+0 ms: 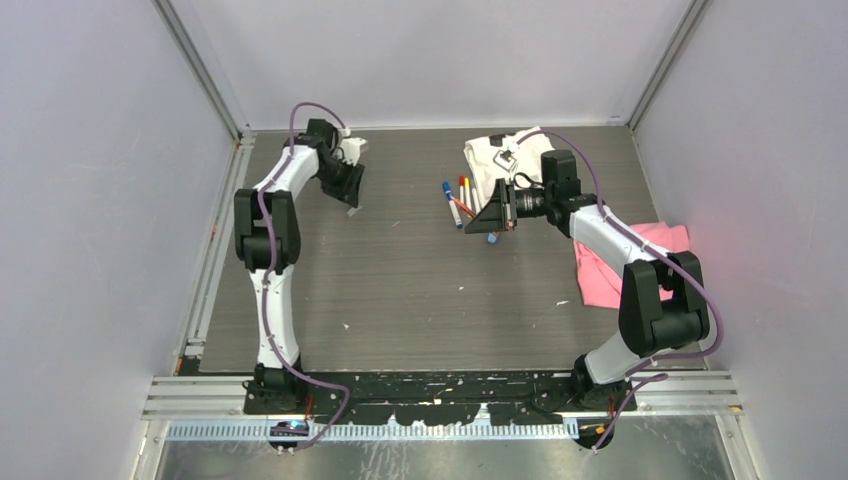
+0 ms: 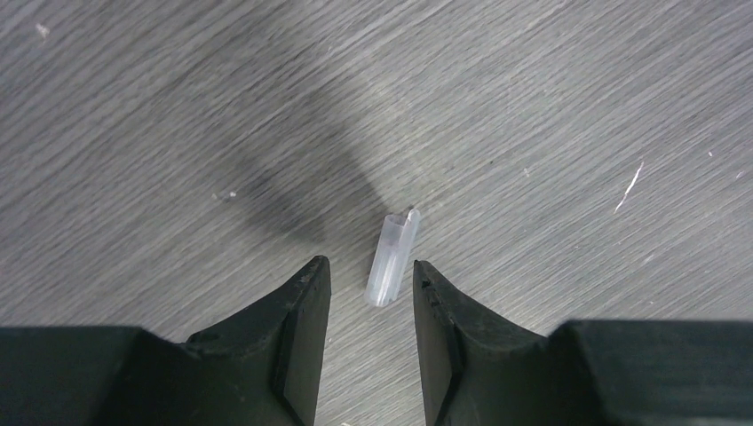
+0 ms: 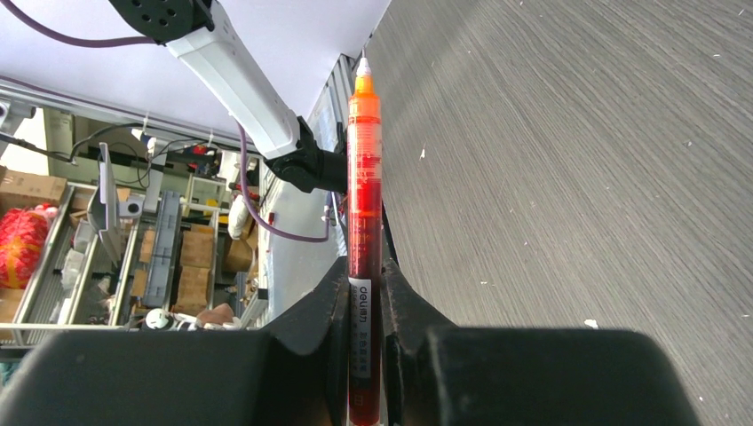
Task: Insert the pens into the pen caps
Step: Move the pen cap to the center of the board.
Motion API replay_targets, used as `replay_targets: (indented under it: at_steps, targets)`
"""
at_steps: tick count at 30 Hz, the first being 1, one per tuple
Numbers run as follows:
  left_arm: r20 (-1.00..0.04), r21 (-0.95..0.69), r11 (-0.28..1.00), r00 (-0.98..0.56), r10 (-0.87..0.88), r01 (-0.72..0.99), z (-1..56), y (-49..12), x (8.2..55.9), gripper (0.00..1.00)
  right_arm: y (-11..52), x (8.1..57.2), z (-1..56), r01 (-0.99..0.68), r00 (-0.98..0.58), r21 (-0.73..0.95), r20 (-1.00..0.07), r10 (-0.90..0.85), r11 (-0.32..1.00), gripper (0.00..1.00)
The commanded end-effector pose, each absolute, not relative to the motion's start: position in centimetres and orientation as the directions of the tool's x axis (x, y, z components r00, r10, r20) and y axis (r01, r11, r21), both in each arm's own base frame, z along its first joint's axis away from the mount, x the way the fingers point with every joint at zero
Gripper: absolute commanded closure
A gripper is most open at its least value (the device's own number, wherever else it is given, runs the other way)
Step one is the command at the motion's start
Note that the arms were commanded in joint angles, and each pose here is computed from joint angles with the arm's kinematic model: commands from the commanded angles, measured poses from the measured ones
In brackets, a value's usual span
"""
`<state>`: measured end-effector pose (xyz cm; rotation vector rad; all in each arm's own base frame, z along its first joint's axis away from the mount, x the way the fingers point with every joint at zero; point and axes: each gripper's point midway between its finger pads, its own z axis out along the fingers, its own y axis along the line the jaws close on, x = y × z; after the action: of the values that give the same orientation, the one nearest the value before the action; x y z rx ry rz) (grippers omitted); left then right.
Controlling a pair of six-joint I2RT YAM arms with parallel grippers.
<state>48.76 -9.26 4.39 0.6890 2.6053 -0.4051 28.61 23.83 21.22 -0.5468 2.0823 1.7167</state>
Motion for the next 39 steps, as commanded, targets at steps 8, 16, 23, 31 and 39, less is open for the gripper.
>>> replay_targets:
  at_steps: [8,16,23,31,39]
  targets:
    - [-0.413,-0.111,0.801,-0.76,0.501,0.588,4.0,-10.2,48.6,0.63,23.8,29.1,22.8,-0.581,-0.813,0.8,-0.58,-0.053,0.149,0.99]
    - [-0.372,-0.092,0.791,-0.758,0.536,0.605,3.2,-9.8,47.3,0.67,23.8,29.0,23.0,-0.586,-0.809,0.797,-0.585,-0.051,0.149,0.99]
    - [-0.327,-0.064,0.775,-0.747,0.579,0.629,1.9,-10.5,45.9,0.75,23.7,28.8,23.5,-0.597,-0.801,0.79,-0.596,-0.051,0.143,0.99]
    - [-0.327,-0.081,0.738,-0.717,0.615,0.67,1.5,-12.6,43.3,0.97,23.5,28.5,23.8,-0.615,-0.787,0.776,-0.615,-0.048,0.142,0.99]
    - [-0.514,-0.121,0.521,-0.503,0.695,0.845,5.4,-17.3,36.2,0.99,22.6,27.6,23.0,-0.683,-0.729,0.706,-0.677,-0.105,0.187,0.99]
